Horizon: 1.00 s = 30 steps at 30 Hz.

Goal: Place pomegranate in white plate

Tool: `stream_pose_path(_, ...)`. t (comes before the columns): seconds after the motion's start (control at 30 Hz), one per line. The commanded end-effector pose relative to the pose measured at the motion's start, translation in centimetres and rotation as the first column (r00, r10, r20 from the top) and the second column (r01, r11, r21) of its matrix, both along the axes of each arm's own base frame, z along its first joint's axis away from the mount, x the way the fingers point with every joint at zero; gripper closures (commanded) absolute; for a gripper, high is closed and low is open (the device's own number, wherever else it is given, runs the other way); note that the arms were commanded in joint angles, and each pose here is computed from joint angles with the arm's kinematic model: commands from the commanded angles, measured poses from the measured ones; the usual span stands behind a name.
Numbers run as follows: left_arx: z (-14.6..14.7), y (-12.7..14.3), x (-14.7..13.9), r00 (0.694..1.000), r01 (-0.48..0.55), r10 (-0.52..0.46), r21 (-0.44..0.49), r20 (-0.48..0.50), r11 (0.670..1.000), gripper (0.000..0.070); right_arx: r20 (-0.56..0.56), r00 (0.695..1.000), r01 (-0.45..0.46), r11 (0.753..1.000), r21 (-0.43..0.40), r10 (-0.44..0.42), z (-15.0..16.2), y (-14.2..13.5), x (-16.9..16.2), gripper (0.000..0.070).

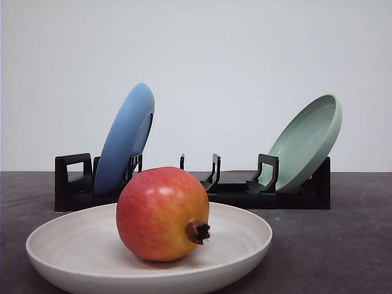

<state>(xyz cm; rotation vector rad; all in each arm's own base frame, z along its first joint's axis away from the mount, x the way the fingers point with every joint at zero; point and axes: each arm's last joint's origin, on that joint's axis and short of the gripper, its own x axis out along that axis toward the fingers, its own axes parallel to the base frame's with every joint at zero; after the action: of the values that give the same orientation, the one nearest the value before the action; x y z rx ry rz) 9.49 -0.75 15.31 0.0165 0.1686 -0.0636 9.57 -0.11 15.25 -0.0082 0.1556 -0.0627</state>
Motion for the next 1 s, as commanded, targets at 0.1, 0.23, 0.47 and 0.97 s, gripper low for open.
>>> stream_pose_path(0.1,-0.37,-0.01,0.04,1.000,0.004,-0.004,0.006,-0.009,1.000,0.0700,-0.021,1.000,-0.006,0.998,-0.062,0.004,-0.26,-0.03,0.00,0.0654)
stream_pose_path(0.23,-0.37,-0.01,0.04,1.000,0.004,-0.004,0.006,-0.009,1.000,0.0700,-0.014,1.000,-0.005,0.998,-0.061,0.004,-0.20,-0.03,0.01,0.0654)
stream_pose_path(0.47,-0.37,-0.01,0.04,1.000,0.003,-0.003,0.006,-0.009,1.000,0.0700,0.002,1.000,-0.002,0.998,-0.062,0.002,-0.02,-0.03,0.03,0.0654)
stream_pose_path(0.97,-0.37,-0.01,0.04,1.000,0.003,-0.003,0.006,-0.009,1.000,0.0700,0.002,1.000,-0.002,0.998,-0.062,0.002,-0.02,-0.03,0.03,0.0654)
